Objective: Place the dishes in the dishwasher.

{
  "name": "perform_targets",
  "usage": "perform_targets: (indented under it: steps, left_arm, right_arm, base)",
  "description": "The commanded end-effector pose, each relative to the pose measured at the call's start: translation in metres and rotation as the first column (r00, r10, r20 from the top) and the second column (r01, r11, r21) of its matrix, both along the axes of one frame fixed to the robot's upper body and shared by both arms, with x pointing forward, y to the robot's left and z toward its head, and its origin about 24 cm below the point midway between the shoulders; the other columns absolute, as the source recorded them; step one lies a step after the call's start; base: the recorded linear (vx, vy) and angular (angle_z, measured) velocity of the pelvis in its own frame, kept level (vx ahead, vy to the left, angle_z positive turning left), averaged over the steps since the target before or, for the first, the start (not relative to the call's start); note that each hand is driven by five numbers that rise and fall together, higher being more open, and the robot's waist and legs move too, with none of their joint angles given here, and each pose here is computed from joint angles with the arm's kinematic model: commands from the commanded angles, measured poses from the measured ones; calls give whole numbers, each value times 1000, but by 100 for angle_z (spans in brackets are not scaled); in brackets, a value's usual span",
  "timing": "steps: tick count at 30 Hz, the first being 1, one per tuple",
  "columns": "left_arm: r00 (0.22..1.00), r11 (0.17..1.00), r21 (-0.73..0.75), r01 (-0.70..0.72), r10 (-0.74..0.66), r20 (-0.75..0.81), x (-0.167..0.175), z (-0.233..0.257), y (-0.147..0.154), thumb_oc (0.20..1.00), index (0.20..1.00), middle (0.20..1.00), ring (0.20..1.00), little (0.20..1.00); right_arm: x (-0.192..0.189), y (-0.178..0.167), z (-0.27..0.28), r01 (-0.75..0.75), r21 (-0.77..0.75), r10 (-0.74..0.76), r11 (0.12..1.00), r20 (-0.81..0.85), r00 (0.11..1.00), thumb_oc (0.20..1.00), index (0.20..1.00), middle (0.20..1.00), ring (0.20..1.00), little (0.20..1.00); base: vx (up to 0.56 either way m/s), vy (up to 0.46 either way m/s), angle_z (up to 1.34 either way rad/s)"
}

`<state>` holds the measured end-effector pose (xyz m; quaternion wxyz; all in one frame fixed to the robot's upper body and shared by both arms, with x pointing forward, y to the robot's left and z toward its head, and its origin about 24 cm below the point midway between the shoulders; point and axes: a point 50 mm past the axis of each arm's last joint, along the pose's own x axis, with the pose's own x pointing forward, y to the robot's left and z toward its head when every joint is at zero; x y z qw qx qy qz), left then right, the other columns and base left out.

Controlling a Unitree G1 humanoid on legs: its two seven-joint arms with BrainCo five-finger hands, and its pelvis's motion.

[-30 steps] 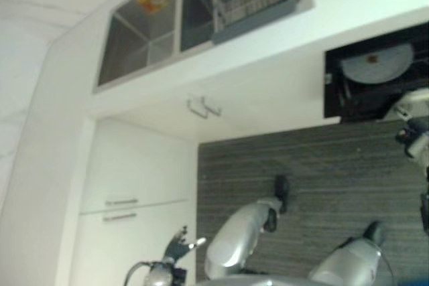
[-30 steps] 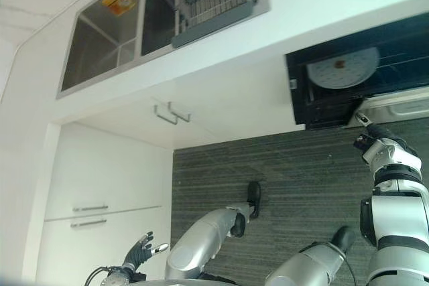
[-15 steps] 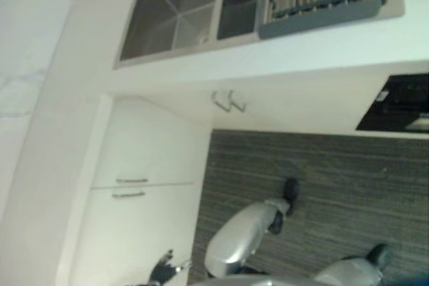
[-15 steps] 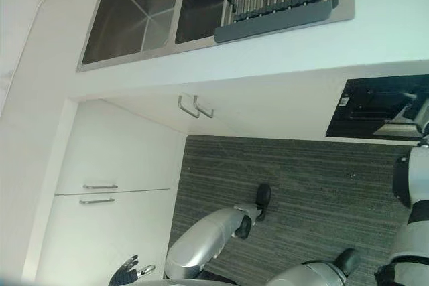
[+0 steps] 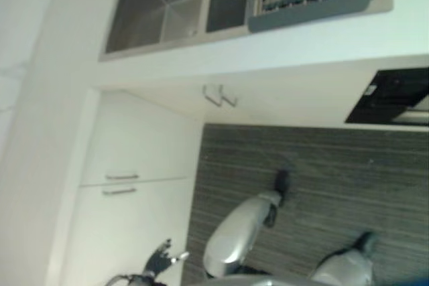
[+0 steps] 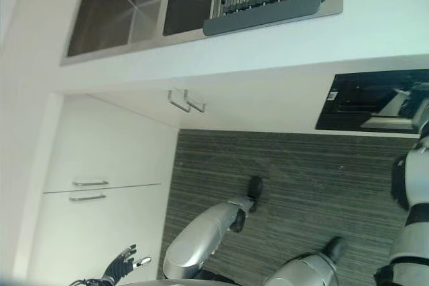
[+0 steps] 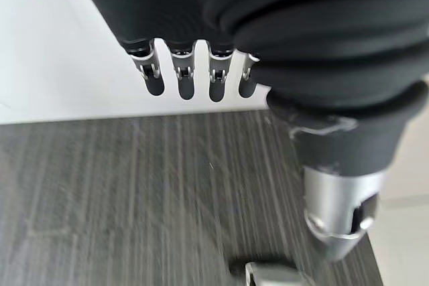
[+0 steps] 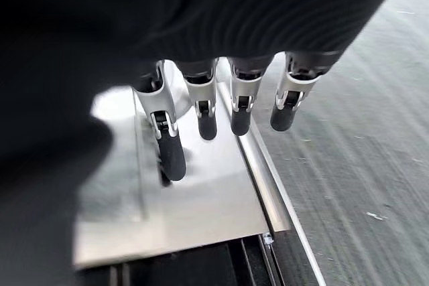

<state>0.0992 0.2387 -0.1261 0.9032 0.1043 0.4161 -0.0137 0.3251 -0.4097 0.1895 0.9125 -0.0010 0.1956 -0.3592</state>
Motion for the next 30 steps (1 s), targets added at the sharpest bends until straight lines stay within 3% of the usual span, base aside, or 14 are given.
perform_targets:
  steps: [1, 4, 6, 13, 16, 21, 23, 26, 30]
  left_arm:
    - [997, 998, -9, -54, 55, 58, 4, 12, 28, 1000, 1000, 1000, 1000, 1000]
    - [977, 996, -25, -83, 87, 194, 28, 27, 30, 1000, 1000, 1000, 1000, 1000]
    - [953, 994, -26, -109, 112, 280, 43, 39, 33, 1000, 1000, 1000, 1000, 1000]
    - [927, 988, -152, -25, 80, 365, 65, 53, 19, 1000, 1000, 1000, 1000, 1000]
    - [934, 963, -267, 26, 72, 349, 65, 51, 8, 1000, 1000, 1000, 1000, 1000]
    - [959, 962, -258, 86, -10, 283, 57, 37, 0, 1000, 1000, 1000, 1000, 1000]
    - [969, 958, -282, 47, 25, 247, 60, 30, 4, 1000, 1000, 1000, 1000, 1000]
    - [971, 954, -300, 10, 63, 232, 70, 29, 8, 1000, 1000, 1000, 1000, 1000]
    - [975, 937, -341, -79, 144, 169, 54, 13, 4, 1000, 1000, 1000, 1000, 1000]
  right_arm:
    - [38, 50, 27, -295, -119, 316, 948, 242, 917, 1000, 1000, 1000, 1000, 1000]
    - [37, 97, -65, -469, -49, 468, 882, 197, 861, 1000, 1000, 1000, 1000, 1000]
    - [30, 114, -94, -522, -19, 513, 853, 215, 831, 1000, 1000, 1000, 1000, 1000]
    - [-1, 123, -147, -565, 45, 551, 824, 176, 816, 1000, 1000, 1000, 1000, 1000]
    - [-29, 131, -188, -580, 126, 573, 805, 92, 815, 1000, 1000, 1000, 1000, 1000]
    - [-85, 157, -254, -563, 333, 586, 757, 36, 809, 1000, 1000, 1000, 1000, 1000]
    - [-111, 179, -280, -547, 411, 601, 729, -3, 799, 1000, 1000, 1000, 1000, 1000]
    - [-132, 184, -298, -530, 443, 622, 723, -83, 779, 1000, 1000, 1000, 1000, 1000]
    - [-156, 187, -317, -475, 496, 623, 727, -186, 760, 1000, 1000, 1000, 1000, 1000]
  base:
    - [-124, -92, -14]
    - [-116, -88, -13]
    - [-129, -70, 3]
    - [-94, 97, -7]
    - [6, 158, -12]
    - [150, 88, 0]
    - [178, -82, 19]
    - [116, -251, 21]
    - [63, -285, 68]
